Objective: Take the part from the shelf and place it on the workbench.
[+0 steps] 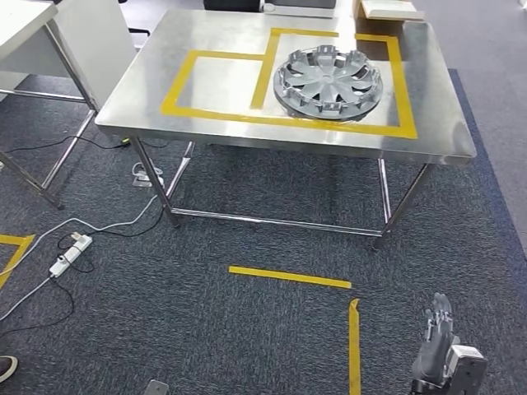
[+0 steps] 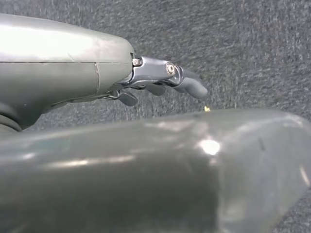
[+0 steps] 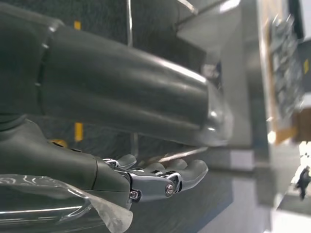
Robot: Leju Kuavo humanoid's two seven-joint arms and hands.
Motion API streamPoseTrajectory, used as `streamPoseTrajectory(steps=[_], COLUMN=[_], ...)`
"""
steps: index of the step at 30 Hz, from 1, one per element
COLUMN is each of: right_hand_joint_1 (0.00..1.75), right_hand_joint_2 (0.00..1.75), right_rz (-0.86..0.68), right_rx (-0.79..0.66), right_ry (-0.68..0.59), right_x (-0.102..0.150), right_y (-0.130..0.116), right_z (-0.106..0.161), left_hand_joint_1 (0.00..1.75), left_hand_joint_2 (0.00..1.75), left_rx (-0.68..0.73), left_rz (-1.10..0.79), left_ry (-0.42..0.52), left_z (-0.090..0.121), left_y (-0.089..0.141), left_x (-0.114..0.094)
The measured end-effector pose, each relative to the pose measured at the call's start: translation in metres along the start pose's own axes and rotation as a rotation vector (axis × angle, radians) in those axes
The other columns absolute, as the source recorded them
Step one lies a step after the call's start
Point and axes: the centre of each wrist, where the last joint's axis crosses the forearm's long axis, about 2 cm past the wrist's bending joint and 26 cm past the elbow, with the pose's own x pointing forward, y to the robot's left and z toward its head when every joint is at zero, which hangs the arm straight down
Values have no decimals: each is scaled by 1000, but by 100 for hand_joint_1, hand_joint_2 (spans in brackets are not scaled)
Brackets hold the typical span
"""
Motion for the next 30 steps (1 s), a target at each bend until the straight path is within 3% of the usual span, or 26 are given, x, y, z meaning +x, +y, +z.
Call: streamPoseTrajectory(steps=[3, 6, 8, 11, 13, 20, 30], right_hand_joint_1=[0, 0, 0, 0, 0, 0, 0], right_hand_joint_2=[0, 0, 0, 0, 0, 0, 0], right_rz=[92, 278, 315, 330, 365, 436, 471], right_rx=[-125, -205, -195, -132, -66, 100, 125], right_ry=[139, 381, 659, 1176, 1328, 1325, 1336], right_x=[-23, -50, -67, -83, -88, -91, -92], right_y=[-21, -34, -33, -19, -8, 10, 9], right_z=[19, 47, 68, 104, 121, 127, 132], left_hand_joint_1=[0, 0, 0, 0, 0, 0, 0], left_hand_joint_2=[0, 0, 0, 0, 0, 0, 0], left_rx=[14, 33, 39, 41, 42, 43, 16], left_rz=[16, 29, 33, 32, 27, 3, -28], left_ry=[10, 25, 54, 108, 115, 80, 93], left_z=[2, 3, 4, 3, 3, 0, -2], left_y=[-2, -4, -5, -7, -6, -5, -12], left_x=[-3, -5, -6, -5, -3, 3, 9])
